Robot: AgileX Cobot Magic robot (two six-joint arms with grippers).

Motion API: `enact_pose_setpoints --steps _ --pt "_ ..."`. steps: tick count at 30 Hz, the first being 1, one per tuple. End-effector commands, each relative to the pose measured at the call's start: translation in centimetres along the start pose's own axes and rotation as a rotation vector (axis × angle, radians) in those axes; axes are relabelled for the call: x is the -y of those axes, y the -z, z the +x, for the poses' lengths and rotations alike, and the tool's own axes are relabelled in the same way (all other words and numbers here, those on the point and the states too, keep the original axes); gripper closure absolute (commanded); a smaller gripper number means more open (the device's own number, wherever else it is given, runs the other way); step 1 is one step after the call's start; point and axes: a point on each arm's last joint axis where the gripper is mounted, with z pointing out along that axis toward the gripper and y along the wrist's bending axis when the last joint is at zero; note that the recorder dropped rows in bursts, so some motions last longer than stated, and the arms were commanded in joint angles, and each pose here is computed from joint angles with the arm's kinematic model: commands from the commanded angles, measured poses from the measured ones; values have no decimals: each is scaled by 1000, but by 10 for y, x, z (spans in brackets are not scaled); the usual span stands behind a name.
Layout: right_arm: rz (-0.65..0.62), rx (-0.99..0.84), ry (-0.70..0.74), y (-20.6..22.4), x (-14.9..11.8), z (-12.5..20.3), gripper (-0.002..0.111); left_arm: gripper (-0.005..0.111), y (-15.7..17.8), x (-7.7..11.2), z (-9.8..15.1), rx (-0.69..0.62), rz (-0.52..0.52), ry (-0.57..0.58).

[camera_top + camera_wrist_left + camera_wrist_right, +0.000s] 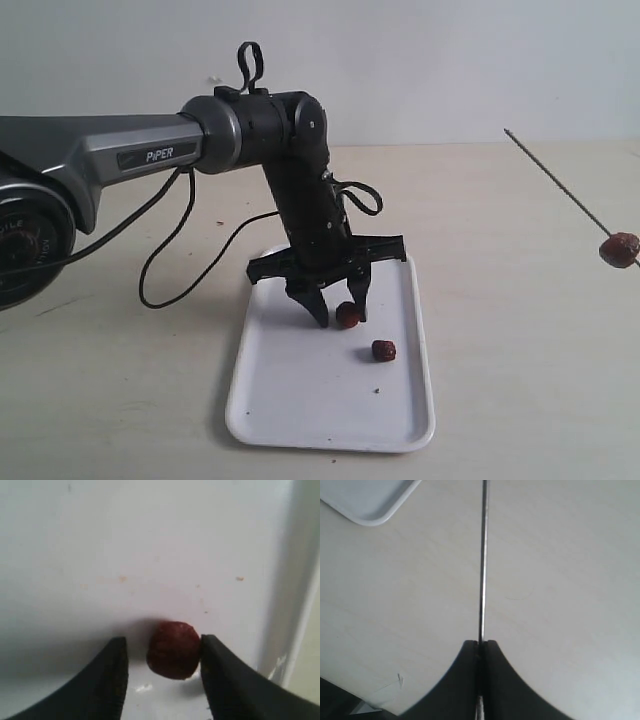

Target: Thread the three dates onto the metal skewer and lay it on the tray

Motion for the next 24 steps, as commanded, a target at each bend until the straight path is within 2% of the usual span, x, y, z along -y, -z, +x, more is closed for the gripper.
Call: enact_pose_setpoints --steps 1,5,9,13,24 --pt "1 33 4 3 1 -2 108 60 5 -7 -3 5 -15 -13" --pt "1 33 4 3 1 -2 108 60 5 -8 -3 5 -13 -8" --pt "1 33 4 3 1 -2 108 60 6 -8 -6 14 11 45" --pt "0 37 4 3 1 -2 108 60 11 -5 -7 31 27 -52" --pt "-7 46 2 3 0 -3 108 60 20 0 -10 55 42 -66"
